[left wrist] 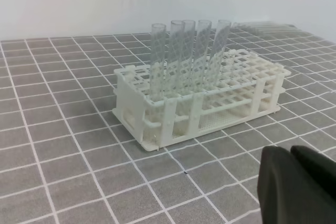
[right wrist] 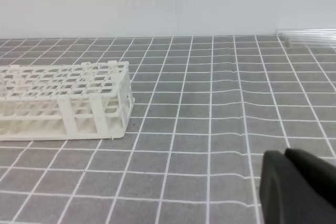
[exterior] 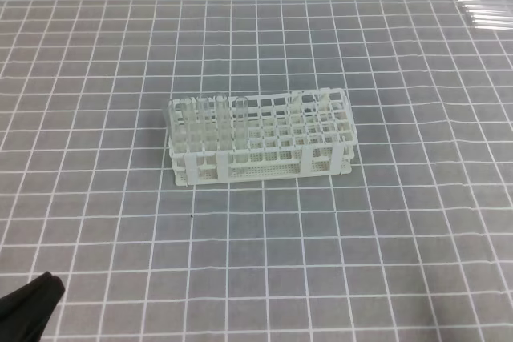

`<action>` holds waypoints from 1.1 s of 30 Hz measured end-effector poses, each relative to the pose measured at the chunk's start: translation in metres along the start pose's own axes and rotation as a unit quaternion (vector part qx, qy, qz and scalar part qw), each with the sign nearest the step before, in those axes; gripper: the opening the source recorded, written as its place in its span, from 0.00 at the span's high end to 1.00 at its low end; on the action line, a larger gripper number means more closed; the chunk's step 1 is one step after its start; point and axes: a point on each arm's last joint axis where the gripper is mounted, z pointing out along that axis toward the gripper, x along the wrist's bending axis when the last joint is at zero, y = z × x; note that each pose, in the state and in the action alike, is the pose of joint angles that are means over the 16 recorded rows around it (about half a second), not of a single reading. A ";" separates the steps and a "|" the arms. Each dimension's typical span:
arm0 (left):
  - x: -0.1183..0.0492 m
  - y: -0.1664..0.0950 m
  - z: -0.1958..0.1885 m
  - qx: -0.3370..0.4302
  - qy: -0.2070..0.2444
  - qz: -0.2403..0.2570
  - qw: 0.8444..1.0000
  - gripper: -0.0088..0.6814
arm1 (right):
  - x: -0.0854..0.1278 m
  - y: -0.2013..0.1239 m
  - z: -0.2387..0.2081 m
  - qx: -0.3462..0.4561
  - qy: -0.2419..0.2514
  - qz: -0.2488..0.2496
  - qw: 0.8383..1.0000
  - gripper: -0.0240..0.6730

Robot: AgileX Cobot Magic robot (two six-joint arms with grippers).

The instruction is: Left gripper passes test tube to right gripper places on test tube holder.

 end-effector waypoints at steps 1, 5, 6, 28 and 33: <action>0.000 0.000 0.000 0.000 0.000 0.000 1.000 0.99 | 0.000 0.000 0.000 0.002 -0.001 -0.002 1.000 0.98; 0.000 0.000 0.000 0.000 0.001 0.000 1.000 0.99 | -0.001 -0.002 0.000 0.013 -0.004 -0.008 1.000 0.98; 0.000 0.000 0.000 0.000 0.002 0.000 1.000 0.99 | -0.001 -0.003 0.000 0.016 -0.005 -0.010 1.000 0.98; 0.002 -0.002 0.000 0.004 0.012 0.001 1.000 0.99 | -0.004 -0.009 0.000 0.050 -0.020 -0.032 0.998 0.98; 0.003 -0.002 0.000 0.004 0.014 0.000 1.000 0.99 | -0.004 -0.009 0.000 0.050 -0.020 -0.032 0.998 0.98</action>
